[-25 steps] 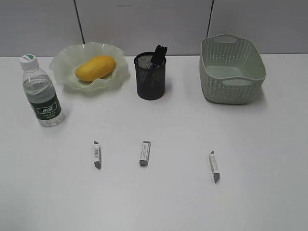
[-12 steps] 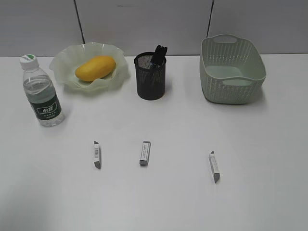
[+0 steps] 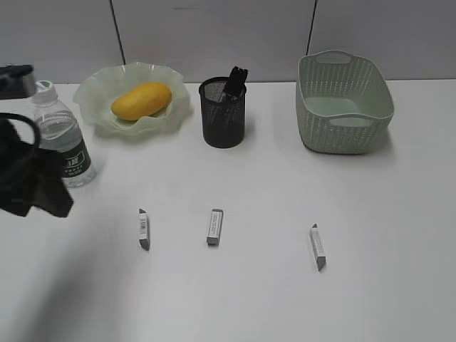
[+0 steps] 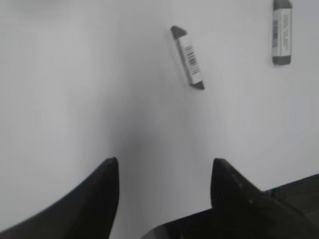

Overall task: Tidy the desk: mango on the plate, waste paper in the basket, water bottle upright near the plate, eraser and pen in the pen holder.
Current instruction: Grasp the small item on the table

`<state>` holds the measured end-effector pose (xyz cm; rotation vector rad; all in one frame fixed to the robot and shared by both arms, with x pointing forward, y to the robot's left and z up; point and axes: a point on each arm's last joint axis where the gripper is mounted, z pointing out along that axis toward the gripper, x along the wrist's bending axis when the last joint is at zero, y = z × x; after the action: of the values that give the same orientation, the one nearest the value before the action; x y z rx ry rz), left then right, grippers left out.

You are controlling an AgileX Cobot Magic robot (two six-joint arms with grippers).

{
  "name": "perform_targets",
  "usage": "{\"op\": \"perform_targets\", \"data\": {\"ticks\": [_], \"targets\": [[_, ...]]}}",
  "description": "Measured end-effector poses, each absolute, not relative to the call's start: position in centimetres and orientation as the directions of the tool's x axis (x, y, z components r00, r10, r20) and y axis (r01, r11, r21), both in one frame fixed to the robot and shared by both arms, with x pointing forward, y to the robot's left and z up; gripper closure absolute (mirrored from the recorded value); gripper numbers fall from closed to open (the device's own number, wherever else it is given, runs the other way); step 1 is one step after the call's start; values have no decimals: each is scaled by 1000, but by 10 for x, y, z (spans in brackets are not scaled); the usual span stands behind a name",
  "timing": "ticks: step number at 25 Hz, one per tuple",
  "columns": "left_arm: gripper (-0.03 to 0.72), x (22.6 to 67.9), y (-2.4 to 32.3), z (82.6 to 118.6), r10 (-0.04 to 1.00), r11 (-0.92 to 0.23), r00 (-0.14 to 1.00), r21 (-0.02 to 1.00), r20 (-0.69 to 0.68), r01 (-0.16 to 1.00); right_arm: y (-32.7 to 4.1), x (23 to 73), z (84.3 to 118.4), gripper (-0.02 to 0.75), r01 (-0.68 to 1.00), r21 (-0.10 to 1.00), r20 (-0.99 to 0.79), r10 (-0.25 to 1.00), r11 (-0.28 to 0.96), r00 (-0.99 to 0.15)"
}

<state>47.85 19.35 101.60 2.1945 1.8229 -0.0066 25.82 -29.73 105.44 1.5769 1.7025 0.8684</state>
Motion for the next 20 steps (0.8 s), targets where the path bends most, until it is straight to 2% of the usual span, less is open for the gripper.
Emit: {"op": "perform_targets", "data": {"ticks": [3, 7, 12, 20], "targets": [[246, 497, 166, 1009, 965, -151, 193, 224, -179, 963, -297, 258, 1054, 333, 566, 823, -25, 998, 56, -64], [247, 517, 142, 992, 980, -79, 114, 206, -163, 975, -297, 258, 1054, 333, 565, 823, -25, 998, 56, -64], [288, 535, 125, 966, 986, -73, 95, 154, -139, 985, -297, 258, 1054, 333, 565, 823, -25, 998, 56, -64], [298, 556, 115, 940, 989, -90, 103, 126, -103, 988, -297, 258, 1055, 333, 565, 824, -25, 998, 56, -64]]}}
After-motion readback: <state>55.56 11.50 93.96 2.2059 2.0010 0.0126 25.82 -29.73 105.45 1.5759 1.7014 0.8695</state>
